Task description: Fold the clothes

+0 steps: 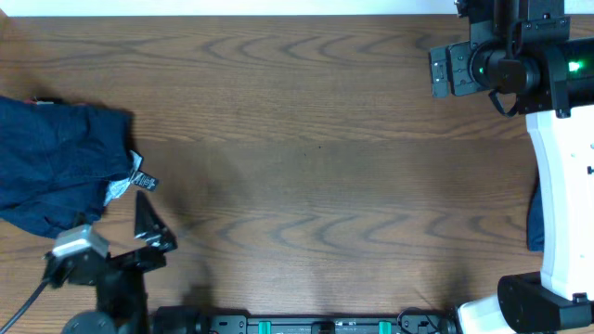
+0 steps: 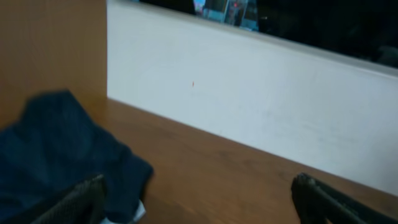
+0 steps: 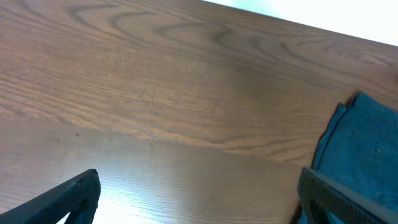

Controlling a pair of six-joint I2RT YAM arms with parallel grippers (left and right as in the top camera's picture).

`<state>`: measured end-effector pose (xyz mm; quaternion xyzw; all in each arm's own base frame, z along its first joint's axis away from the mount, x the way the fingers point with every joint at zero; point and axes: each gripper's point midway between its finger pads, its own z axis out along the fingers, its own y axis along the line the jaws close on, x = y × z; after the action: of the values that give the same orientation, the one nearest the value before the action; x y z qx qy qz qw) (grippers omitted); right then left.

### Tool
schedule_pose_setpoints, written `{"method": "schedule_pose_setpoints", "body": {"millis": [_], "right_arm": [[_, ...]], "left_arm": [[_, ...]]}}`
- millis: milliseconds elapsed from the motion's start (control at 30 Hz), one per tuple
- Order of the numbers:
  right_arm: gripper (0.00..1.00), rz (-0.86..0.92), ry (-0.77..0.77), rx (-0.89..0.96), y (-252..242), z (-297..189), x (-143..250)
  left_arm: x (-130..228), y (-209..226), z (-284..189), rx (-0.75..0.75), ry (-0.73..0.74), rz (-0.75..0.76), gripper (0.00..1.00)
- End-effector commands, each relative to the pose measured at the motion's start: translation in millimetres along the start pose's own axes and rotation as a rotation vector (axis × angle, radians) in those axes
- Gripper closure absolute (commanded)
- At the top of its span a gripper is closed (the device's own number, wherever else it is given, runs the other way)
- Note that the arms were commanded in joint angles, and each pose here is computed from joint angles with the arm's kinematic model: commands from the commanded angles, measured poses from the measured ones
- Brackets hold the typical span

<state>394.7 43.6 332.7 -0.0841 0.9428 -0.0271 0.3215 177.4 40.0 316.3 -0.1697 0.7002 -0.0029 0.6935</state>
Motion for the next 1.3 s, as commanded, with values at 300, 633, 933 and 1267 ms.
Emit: {"method": "schedule_pose_setpoints", "body": {"millis": [300, 633, 933, 1267], "right_arm": [[0.01, 0.001, -0.02, 0.021, -7, -8, -2], [0.01, 0.001, -0.02, 0.021, -7, -8, -2], [0.01, 0.001, -0.02, 0.021, -7, -8, -2], [0.01, 0.001, -0.02, 0.021, -7, -8, -2]], "left_arm": [[88, 25, 24, -0.064, 0.106, -0.001, 0.02], [162, 40, 45, -0.096, 0.233, 0.036, 0.02], [189, 47, 51, -0.108, 0.27, 0.044, 0.02], [189, 47, 51, -0.107, 0.27, 0.059, 0.02]]}}
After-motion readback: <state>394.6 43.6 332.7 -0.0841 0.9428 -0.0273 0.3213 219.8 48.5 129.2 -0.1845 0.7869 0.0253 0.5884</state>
